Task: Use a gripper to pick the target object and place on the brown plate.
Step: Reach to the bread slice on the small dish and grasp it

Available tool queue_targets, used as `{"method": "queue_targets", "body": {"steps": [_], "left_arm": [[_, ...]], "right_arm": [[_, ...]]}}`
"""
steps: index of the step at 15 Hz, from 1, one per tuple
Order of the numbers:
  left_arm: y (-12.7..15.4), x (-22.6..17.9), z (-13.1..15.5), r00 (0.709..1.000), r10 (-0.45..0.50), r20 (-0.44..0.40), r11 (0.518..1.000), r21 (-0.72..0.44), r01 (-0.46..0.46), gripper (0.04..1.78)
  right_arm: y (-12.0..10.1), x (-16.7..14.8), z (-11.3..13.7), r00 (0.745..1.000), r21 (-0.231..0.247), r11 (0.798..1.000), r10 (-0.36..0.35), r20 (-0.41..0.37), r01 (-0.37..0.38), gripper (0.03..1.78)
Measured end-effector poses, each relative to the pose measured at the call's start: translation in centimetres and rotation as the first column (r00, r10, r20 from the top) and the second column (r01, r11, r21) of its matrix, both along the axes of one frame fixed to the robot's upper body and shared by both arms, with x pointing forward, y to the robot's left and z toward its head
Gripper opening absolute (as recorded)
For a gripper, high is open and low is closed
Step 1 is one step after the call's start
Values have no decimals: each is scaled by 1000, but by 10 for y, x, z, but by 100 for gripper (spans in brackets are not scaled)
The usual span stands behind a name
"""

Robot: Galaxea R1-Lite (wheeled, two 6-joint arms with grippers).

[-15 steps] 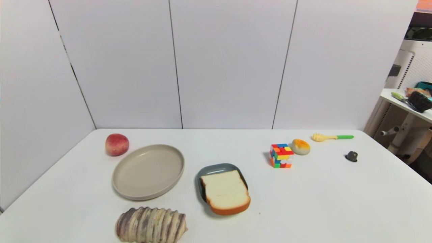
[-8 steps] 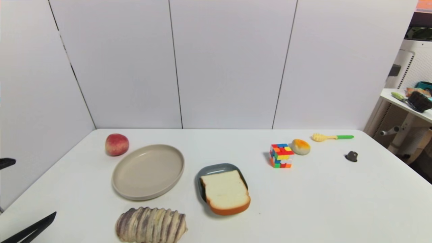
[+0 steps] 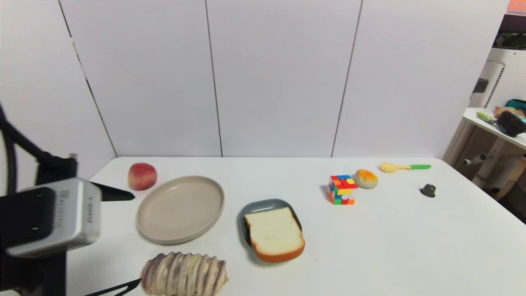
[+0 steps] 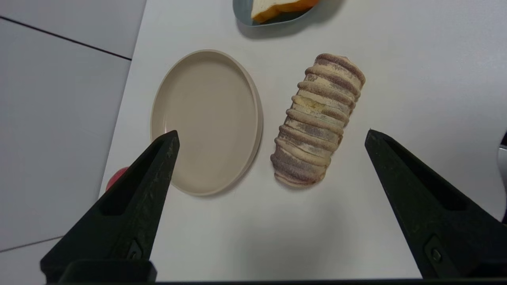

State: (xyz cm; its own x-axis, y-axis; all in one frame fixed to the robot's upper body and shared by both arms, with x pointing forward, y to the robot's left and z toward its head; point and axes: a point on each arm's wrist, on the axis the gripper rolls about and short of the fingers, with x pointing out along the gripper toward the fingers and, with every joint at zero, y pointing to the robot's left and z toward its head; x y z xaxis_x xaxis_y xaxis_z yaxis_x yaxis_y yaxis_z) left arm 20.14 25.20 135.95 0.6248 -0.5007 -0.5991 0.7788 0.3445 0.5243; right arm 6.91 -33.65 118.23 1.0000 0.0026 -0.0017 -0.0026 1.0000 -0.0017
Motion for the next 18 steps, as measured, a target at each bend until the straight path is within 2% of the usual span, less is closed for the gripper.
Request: {"method": "queue_targets", "body": {"steps": [4, 6, 10, 14, 18], "left_arm": [[-46, 27, -13, 998, -70, 6, 997, 25, 70, 169], [-74, 37, -22, 997, -75, 24, 997, 13, 75, 169], [-121, 45, -46, 996, -87, -17, 996, -16, 87, 169], [-144, 53, -63, 995, -95, -29, 995, -38, 94, 169], [-160, 46, -75, 990, -93, -103, 994, -59, 87, 169]], "right_arm": [[0, 0, 0, 1000, 0, 1000, 0, 0, 0, 169], [0, 0, 0, 1000, 0, 1000, 0, 0, 0, 169], [0, 0, 0, 1000, 0, 1000, 0, 0, 0, 169], [0, 0, 0, 1000, 0, 1000, 0, 0, 0, 169], [0, 0, 0, 1000, 0, 1000, 0, 0, 0, 169]]}}
